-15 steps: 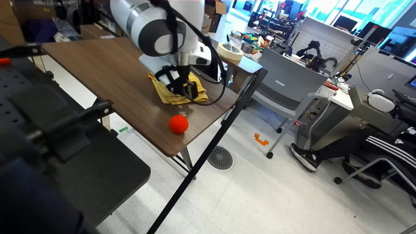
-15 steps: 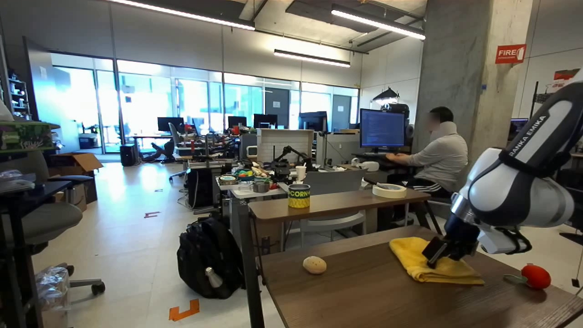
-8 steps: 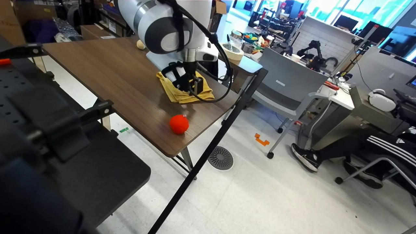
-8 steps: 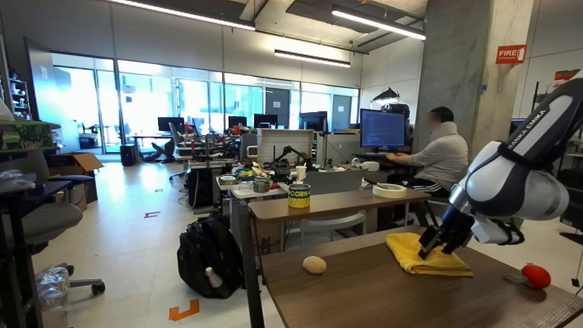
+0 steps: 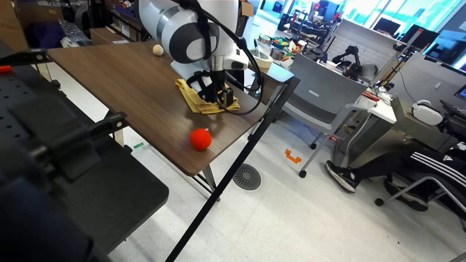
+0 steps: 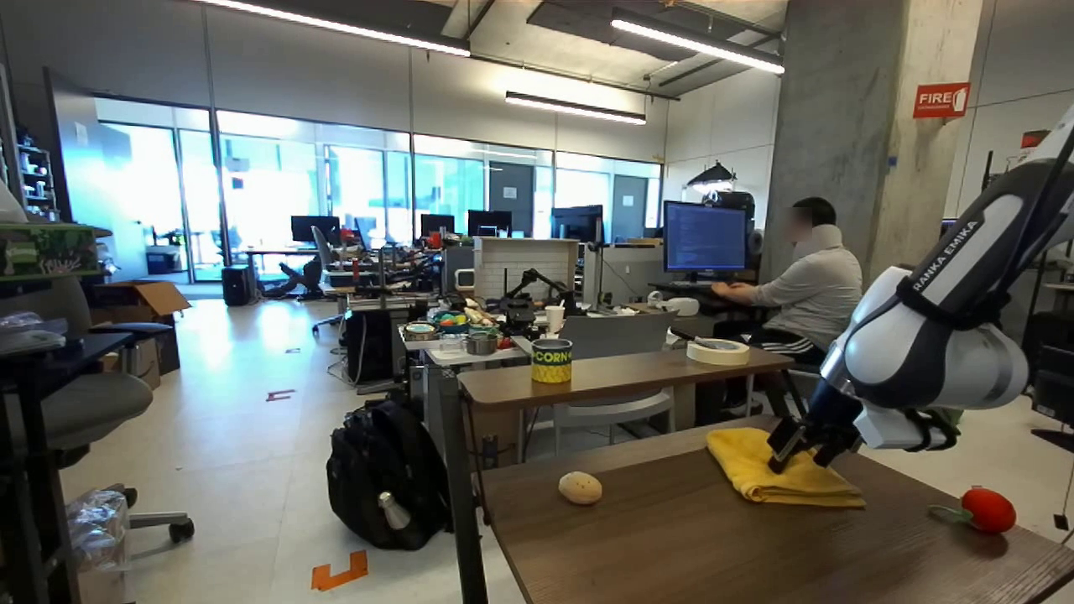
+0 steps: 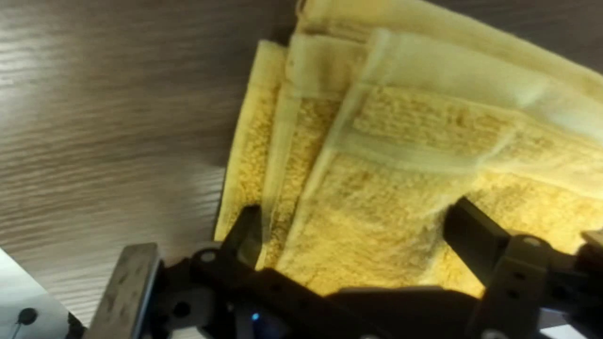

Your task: Move the potato to the left, wipe the table with the yellow towel, move the red plush toy to the left, wipe the right side of the table with the towel, move the potato and red toy to the right, wipe the left side of the table

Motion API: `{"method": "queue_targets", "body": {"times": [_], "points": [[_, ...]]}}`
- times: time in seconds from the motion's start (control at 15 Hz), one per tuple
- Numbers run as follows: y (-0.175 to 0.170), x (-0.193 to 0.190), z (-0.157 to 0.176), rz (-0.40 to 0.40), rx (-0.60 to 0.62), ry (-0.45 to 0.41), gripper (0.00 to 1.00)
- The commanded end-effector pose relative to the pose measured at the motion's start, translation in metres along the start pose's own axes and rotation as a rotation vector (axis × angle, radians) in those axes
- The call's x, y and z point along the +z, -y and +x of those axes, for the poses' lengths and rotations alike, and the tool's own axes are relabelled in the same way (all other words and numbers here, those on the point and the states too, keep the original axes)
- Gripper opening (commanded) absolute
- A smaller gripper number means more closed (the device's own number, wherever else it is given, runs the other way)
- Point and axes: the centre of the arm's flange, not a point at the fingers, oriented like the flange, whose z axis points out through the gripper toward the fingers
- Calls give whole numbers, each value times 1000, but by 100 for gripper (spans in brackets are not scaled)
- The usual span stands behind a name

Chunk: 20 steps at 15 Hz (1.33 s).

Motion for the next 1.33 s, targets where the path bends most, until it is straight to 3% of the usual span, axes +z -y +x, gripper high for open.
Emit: {"method": "queue_targets", "body": {"times": [0.0, 0.07, 0.33, 0.47, 0.53, 0.6, 0.8, 1.27], "points": [[-32, 25, -7, 13, 62, 59, 100], [-16, 5, -3, -5, 29, 9, 100], [-26, 8, -4, -1, 50, 27, 100], [-2, 11, -3, -34, 17, 96, 100], [16, 17, -8, -2, -9, 181, 100], [-12, 11, -5, -12, 13, 77, 100], [16, 14, -8, 2, -19, 142, 100], [6, 24, 10, -2, 26, 179, 100]]}}
